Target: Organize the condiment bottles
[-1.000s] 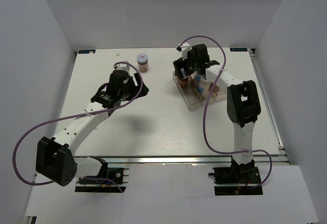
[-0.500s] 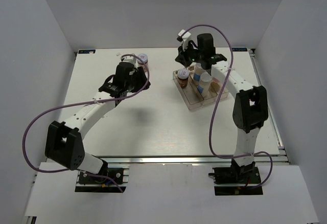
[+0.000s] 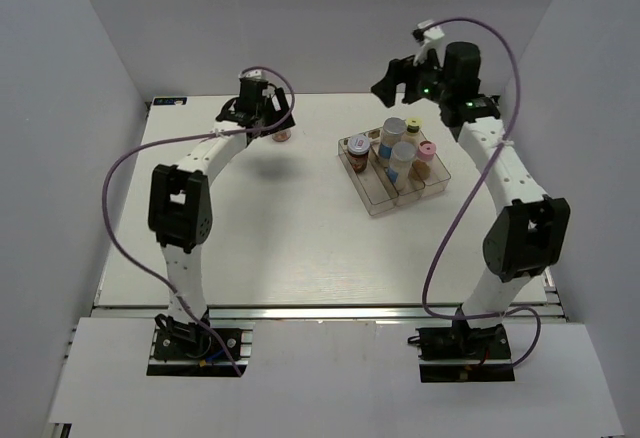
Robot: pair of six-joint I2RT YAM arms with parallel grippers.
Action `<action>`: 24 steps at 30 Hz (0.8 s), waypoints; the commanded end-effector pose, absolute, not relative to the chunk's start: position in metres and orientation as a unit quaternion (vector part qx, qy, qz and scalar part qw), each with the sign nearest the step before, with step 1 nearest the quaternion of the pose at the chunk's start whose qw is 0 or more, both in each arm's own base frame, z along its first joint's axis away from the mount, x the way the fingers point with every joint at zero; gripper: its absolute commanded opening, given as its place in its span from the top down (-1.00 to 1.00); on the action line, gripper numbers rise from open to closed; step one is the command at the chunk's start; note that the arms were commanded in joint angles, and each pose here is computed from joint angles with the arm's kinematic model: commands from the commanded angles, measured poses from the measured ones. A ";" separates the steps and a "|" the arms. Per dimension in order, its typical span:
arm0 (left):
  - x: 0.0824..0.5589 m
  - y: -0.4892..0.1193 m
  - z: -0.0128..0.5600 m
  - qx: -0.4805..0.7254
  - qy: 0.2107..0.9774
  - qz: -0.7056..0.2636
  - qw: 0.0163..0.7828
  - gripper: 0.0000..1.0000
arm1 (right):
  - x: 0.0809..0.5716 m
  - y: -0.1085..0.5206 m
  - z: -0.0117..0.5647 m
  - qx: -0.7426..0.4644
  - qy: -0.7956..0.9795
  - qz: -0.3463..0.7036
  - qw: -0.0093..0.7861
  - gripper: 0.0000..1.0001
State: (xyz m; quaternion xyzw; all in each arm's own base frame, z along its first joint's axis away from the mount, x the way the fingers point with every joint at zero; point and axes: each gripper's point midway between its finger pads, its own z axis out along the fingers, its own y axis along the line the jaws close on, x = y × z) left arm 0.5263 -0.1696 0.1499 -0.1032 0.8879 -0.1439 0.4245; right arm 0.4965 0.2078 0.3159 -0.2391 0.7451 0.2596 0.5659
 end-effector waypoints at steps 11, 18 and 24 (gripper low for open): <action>0.597 -0.160 0.114 -0.071 0.902 -0.034 0.425 -0.96 | 0.464 0.117 0.373 -0.151 0.731 0.273 0.607 -0.79; 0.625 -0.171 0.119 -0.038 0.880 -0.045 0.472 -0.96 | 0.457 0.110 0.367 -0.144 0.734 0.275 0.604 -0.79; 0.637 -0.172 0.121 -0.029 0.871 -0.041 0.488 -0.95 | 0.452 0.111 0.361 -0.142 0.739 0.279 0.597 -0.79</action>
